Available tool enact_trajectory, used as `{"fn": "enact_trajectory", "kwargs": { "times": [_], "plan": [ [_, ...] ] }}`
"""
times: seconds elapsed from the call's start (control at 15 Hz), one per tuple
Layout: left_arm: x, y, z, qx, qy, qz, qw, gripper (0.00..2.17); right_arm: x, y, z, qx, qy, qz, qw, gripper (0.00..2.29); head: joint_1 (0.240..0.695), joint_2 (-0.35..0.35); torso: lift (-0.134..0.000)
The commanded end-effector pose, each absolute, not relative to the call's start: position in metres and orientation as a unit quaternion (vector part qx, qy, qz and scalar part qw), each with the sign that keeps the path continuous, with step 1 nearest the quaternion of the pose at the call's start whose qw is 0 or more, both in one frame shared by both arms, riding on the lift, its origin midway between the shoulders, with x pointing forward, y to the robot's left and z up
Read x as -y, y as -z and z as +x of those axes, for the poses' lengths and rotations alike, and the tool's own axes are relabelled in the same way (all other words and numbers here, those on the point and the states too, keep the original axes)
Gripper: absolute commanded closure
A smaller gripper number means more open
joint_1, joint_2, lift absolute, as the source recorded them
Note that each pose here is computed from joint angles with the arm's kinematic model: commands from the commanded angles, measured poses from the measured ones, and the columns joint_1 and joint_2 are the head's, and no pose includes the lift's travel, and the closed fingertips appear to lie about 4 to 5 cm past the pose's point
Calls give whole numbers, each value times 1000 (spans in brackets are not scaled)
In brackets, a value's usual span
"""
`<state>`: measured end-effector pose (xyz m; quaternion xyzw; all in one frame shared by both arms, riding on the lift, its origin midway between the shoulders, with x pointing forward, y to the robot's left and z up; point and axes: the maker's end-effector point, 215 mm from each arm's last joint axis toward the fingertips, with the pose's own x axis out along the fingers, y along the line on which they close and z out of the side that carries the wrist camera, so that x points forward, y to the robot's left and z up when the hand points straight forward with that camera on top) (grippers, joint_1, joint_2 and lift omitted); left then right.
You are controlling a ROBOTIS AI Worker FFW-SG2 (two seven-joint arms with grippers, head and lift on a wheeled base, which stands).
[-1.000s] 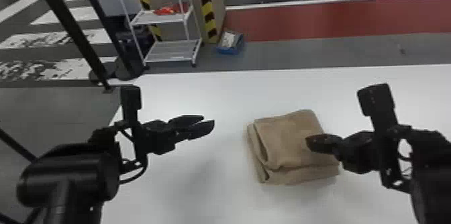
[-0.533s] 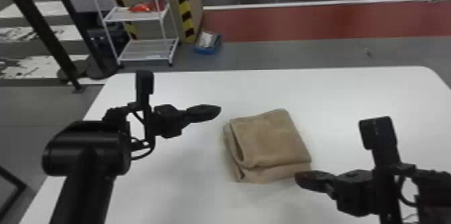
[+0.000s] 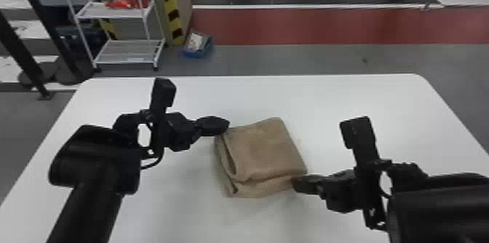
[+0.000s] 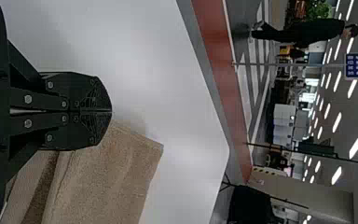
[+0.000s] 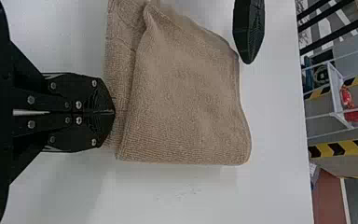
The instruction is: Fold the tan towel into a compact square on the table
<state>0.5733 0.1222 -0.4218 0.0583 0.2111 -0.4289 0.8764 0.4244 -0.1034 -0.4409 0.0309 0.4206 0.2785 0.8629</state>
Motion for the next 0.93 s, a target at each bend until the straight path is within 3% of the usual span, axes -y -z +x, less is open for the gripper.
{"fn": "enact_trajectory", "kwargs": {
  "times": [0.0, 0.87],
  "plan": [
    [-117, 433, 569, -221, 435, 86, 868, 2145, 101, 446, 440, -417, -278, 14, 865, 2010, 695, 23, -123],
    [-157, 431, 516, -228, 446, 93, 861, 2145, 127, 443, 564, -352, -248, -77, 899, 2010, 695, 27, -123]
  ]
}}
